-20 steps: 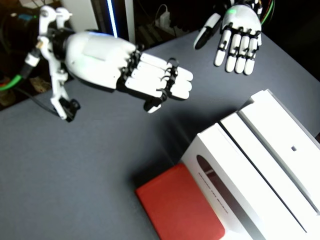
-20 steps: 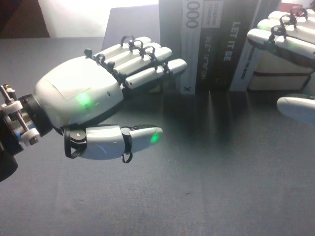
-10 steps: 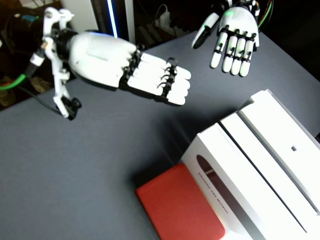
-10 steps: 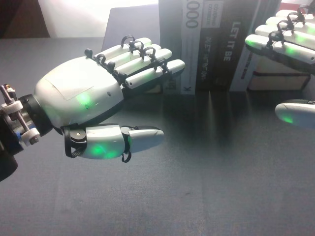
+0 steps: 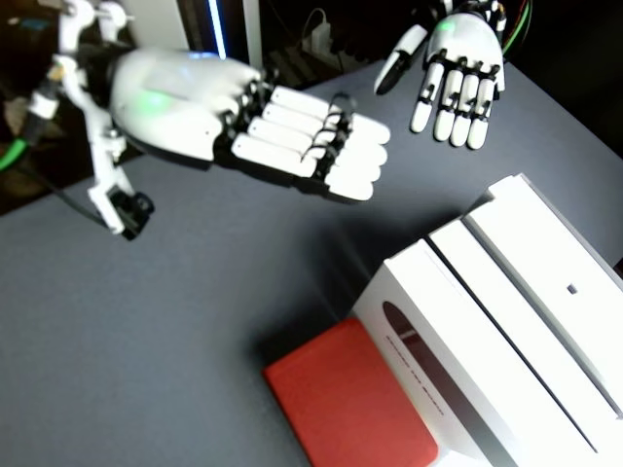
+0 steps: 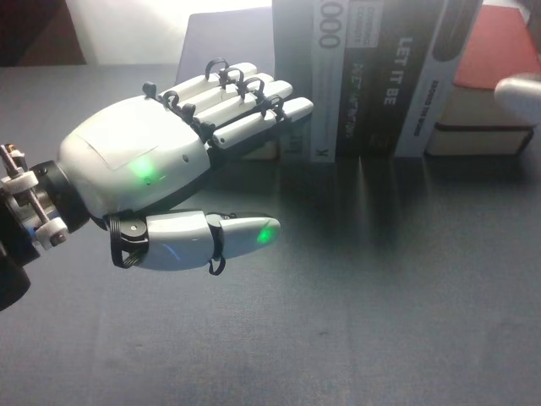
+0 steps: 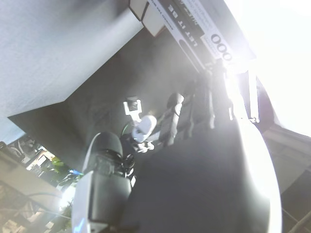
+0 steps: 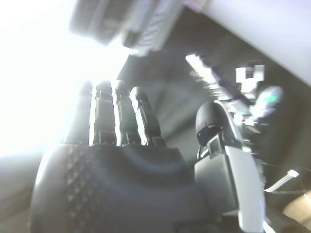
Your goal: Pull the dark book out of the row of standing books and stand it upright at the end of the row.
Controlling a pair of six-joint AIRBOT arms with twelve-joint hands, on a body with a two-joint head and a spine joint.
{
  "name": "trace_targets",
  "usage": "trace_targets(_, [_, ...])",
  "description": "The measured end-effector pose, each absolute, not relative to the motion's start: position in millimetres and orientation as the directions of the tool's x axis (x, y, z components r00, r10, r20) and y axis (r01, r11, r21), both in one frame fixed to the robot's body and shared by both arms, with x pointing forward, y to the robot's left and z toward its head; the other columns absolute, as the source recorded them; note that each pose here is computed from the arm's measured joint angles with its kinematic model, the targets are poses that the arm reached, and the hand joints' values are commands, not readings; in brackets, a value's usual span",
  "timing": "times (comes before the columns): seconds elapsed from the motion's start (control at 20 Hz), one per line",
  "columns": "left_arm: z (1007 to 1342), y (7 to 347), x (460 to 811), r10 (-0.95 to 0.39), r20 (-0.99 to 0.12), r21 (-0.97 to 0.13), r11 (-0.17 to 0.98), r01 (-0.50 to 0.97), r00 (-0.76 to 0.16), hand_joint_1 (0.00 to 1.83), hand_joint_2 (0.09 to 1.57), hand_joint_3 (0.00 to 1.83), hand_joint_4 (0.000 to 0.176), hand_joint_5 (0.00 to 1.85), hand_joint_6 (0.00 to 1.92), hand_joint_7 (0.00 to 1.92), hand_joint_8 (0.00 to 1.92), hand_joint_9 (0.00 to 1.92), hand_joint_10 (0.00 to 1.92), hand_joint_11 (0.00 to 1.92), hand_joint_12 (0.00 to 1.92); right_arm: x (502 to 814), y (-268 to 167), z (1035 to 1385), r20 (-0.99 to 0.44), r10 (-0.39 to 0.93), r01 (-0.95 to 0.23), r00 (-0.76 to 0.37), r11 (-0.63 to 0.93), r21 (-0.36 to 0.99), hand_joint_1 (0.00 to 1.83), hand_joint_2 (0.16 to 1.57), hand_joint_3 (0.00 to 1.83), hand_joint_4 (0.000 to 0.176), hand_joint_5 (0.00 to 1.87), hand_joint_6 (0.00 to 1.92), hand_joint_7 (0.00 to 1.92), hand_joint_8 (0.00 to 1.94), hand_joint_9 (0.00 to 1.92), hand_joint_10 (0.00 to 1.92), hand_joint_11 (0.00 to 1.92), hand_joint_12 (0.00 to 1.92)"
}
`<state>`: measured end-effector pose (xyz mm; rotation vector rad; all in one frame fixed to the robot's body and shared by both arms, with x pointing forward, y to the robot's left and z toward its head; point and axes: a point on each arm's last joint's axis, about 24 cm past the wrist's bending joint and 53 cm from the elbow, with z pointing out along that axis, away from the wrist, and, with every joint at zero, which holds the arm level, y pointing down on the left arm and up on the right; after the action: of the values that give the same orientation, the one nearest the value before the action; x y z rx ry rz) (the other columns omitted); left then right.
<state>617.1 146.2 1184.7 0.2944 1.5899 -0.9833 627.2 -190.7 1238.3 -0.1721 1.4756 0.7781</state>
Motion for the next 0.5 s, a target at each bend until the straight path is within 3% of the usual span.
trace_targets(0.1, [1182.1, 146.9, 616.9, -0.32, -0.901, -0.432, 0.617, 0.658, -0.292, 0.0, 1.31, 0.02, 0.031, 0.0, 0.0, 0.0, 0.0, 0.0, 0.0, 0.0, 0.0, 635.5, -188.1, 1247.9, -0.924, 0.379, -0.565, -0.057, 0.75, 0.342, 0.22, 1.41, 0.03, 0.0, 0.04, 0.02, 0.0, 0.0, 0.0, 0.0, 0.0, 0.0])
trace_targets(0.15, [1181.4, 147.2, 616.4, -0.317, -0.902, -0.43, 0.617, 0.659, -0.292, 0.0, 1.3, 0.02, 0.042, 0.0, 0.0, 0.0, 0.0, 0.0, 0.0, 0.0, 0.0, 640.2, -184.1, 1253.1, -0.922, 0.385, -0.57, -0.042, 0.748, 0.339, 0.04, 1.41, 0.02, 0.0, 0.04, 0.02, 0.0, 0.0, 0.0, 0.0, 0.0, 0.0])
trace_targets(0.2, [1180.0, 147.7, 616.0, -0.315, -0.902, -0.431, 0.618, 0.657, -0.295, 0.0, 1.31, 0.02, 0.052, 0.0, 0.0, 0.0, 0.0, 0.0, 0.0, 0.0, 0.0, 644.6, -181.6, 1257.7, -0.921, 0.389, -0.572, -0.027, 0.75, 0.333, 0.01, 1.4, 0.02, 0.0, 0.06, 0.03, 0.0, 0.0, 0.0, 0.0, 0.0, 0.0])
trace_targets(0.45, [1181.2, 150.9, 617.0, -0.32, -0.901, -0.433, 0.623, 0.651, -0.293, 0.0, 1.32, 0.02, 0.051, 0.0, 0.0, 0.0, 0.0, 0.0, 0.0, 0.0, 0.0, 677.3, -173.8, 1259.2, -0.927, 0.374, -0.531, -0.017, 0.782, 0.325, 0.0, 1.37, 0.0, 0.0, 0.16, 0.07, 0.0, 0.0, 0.0, 0.0, 0.0, 0.0])
trace_targets(0.5, [1181.1, 150.7, 616.9, -0.32, -0.901, -0.433, 0.623, 0.651, -0.293, 0.0, 1.32, 0.02, 0.065, 0.0, 0.0, 0.0, 0.0, 0.0, 0.0, 0.0, 0.0, 683.9, -173.6, 1255.4, -0.93, 0.368, -0.515, -0.026, 0.792, 0.328, 0.0, 1.36, 0.0, 0.0, 0.19, 0.08, 0.0, 0.0, 0.0, 0.0, 0.0, 0.0])
